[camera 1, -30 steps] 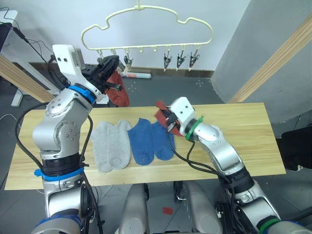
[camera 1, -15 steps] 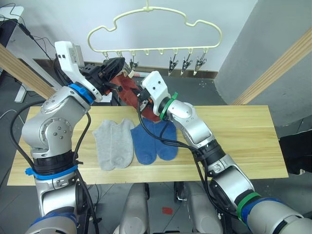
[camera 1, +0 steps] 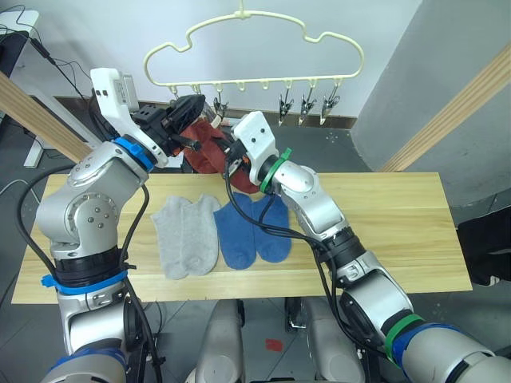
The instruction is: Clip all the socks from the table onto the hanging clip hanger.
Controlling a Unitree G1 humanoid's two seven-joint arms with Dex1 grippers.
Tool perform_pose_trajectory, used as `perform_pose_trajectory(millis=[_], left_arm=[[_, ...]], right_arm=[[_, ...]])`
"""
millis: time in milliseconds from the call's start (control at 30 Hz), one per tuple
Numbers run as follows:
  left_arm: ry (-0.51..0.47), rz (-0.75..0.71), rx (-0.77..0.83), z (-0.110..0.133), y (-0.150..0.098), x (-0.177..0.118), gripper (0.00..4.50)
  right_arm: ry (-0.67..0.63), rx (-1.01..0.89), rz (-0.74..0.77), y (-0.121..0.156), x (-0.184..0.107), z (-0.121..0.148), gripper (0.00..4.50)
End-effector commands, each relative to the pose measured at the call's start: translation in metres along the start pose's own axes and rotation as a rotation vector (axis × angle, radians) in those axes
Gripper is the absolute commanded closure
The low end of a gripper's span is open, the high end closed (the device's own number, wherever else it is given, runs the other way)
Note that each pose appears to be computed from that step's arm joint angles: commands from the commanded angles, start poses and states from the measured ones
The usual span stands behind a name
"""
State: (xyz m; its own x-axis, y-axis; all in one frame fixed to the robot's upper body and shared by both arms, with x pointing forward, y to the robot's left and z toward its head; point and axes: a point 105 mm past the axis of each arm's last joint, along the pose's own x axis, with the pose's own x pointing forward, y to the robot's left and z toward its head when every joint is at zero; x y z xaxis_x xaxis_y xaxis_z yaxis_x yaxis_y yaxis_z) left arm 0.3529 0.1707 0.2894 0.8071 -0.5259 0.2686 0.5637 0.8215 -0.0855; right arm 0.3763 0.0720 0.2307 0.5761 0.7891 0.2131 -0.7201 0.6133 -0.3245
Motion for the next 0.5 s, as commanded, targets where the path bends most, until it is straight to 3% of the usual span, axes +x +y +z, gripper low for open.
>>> perform_pose_trajectory(millis=[33, 300, 500], left_arm=[[-0.040, -0.035, 0.046, 0.0139, -0.0102, -0.0033, 4.50], [-0.052, -0.021, 0.037, 0.0142, -0.0083, -0.0055, 4.50], [-0.044, -0.028, 0.068, 0.0124, -0.0096, -0.0085, 2.68]], right_arm=[[-0.081, -0.008, -0.001, 0.0012, 0.0060, 0.0219, 4.47], [-0.098, -0.003, 0.001, 0.0019, 0.0100, 0.0265, 4.47], [-0.101, 0.009, 0.002, 0.0025, 0.0115, 0.0275, 4.50]])
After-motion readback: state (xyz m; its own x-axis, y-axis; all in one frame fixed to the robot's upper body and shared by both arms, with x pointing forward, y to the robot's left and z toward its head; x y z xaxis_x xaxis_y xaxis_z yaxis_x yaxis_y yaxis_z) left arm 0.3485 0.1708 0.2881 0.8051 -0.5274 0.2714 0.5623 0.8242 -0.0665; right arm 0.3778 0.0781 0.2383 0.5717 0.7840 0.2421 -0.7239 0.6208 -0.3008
